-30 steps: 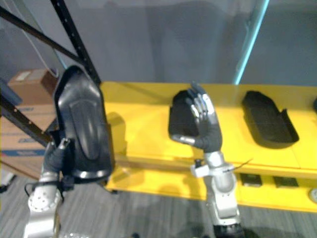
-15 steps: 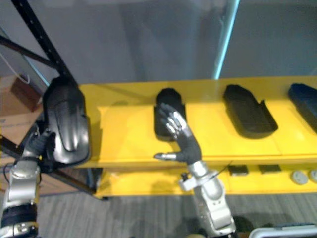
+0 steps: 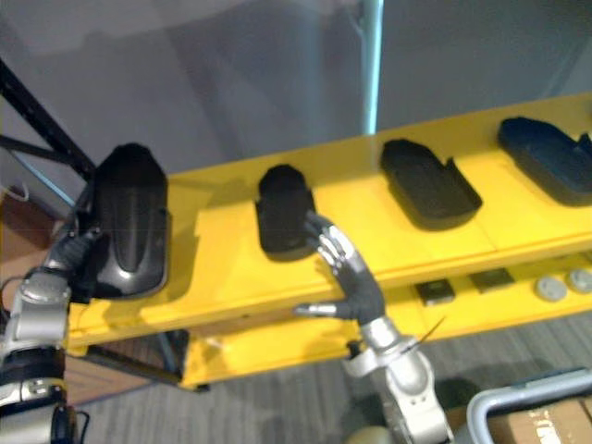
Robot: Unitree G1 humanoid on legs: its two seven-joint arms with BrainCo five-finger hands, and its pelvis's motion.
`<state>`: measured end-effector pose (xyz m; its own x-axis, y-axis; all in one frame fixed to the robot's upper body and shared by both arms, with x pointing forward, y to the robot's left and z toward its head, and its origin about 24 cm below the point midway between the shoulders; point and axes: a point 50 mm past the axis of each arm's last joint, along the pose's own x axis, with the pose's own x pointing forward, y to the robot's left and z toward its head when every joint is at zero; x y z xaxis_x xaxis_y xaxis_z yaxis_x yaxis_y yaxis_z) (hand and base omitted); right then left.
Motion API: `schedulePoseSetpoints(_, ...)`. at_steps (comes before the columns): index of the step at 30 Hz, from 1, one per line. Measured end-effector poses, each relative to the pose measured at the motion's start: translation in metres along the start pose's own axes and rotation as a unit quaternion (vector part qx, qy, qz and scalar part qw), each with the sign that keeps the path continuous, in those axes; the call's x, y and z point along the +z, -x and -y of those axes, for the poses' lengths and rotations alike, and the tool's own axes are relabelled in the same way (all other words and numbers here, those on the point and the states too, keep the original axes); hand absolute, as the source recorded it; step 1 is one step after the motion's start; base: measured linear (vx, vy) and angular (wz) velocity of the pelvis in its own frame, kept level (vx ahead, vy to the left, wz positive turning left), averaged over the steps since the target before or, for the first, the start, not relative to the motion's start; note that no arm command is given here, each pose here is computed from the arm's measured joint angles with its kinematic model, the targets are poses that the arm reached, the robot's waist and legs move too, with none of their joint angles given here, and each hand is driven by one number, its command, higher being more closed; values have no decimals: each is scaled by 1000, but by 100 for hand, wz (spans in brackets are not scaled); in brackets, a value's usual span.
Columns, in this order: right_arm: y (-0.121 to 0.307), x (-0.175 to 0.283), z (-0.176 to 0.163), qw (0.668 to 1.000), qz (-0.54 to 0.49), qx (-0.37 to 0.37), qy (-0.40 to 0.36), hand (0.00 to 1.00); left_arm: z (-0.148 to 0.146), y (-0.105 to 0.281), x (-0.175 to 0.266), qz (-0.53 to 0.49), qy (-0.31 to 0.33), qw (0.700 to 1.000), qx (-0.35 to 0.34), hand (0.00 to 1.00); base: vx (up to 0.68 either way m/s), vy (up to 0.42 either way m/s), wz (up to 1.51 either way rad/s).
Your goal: Walk over and take plastic housings, then place them on the shelf
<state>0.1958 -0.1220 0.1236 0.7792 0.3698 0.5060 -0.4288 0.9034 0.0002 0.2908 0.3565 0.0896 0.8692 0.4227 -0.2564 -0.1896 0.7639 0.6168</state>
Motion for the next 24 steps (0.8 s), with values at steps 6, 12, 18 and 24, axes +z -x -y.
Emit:
schedulePoseSetpoints(6,2,22,20,993,71,-88,35,0,5,-2,-13,-41,2,999,-5,100,-18,-1,-10)
schedulePoseSetpoints(12,5,40,36,983,115,-133,58,0,20,-1,-33,-104,29,994,-8,100,-16,-7,-8)
schedulePoseSetpoints(18,8,45,42,981,121,-137,66,0,35,0,-42,-133,61,989,-9,100,-22,-9,-10)
schedulePoseSetpoints(24,7,52,41,981,137,-124,56,0,56,3,-53,-159,92,983,-16,100,-15,-7,-7)
